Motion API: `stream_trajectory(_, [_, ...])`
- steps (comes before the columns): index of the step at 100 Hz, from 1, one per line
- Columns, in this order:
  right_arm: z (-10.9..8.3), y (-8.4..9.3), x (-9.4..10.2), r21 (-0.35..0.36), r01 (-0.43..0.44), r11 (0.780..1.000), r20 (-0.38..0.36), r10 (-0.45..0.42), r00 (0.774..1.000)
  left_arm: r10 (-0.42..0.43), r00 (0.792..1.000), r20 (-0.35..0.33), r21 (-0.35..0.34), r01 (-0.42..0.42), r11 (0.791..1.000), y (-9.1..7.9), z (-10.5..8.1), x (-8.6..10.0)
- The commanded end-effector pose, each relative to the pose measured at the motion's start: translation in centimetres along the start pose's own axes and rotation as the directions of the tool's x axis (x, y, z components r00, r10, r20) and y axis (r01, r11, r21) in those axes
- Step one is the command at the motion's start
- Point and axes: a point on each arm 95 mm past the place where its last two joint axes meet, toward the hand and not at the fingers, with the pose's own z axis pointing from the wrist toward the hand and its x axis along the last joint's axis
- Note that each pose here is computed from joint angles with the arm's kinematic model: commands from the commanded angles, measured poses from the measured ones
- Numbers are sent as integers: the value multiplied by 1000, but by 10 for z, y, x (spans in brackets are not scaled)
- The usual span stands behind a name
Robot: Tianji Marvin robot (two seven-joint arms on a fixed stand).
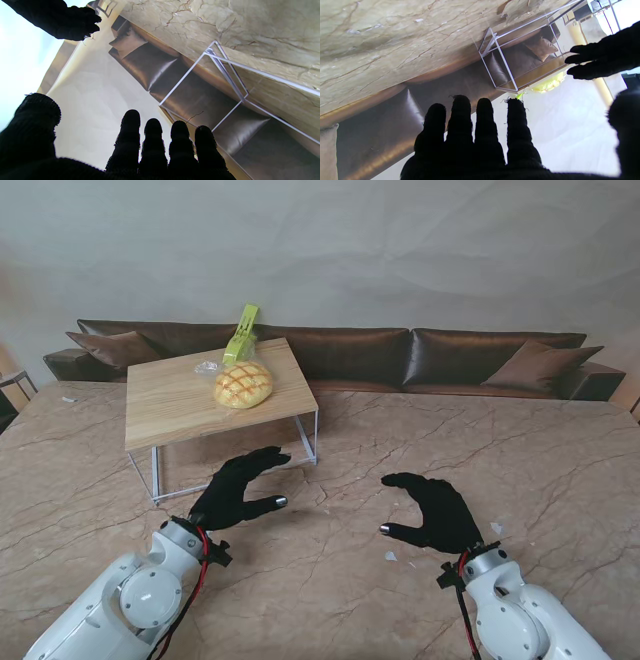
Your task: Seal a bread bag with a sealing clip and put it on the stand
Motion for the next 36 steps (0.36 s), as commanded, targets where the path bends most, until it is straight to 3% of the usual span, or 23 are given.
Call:
stream_trajectory(1, [1,0,5,-9,-3,1000,-13,3,1000,-18,1000,9,-7,18,1000,8,-2,0])
stream_trajectory(36, [5,3,4,-20,-40,999,-13,40,999,-50,999,16,-8,50,999,17,-3,0])
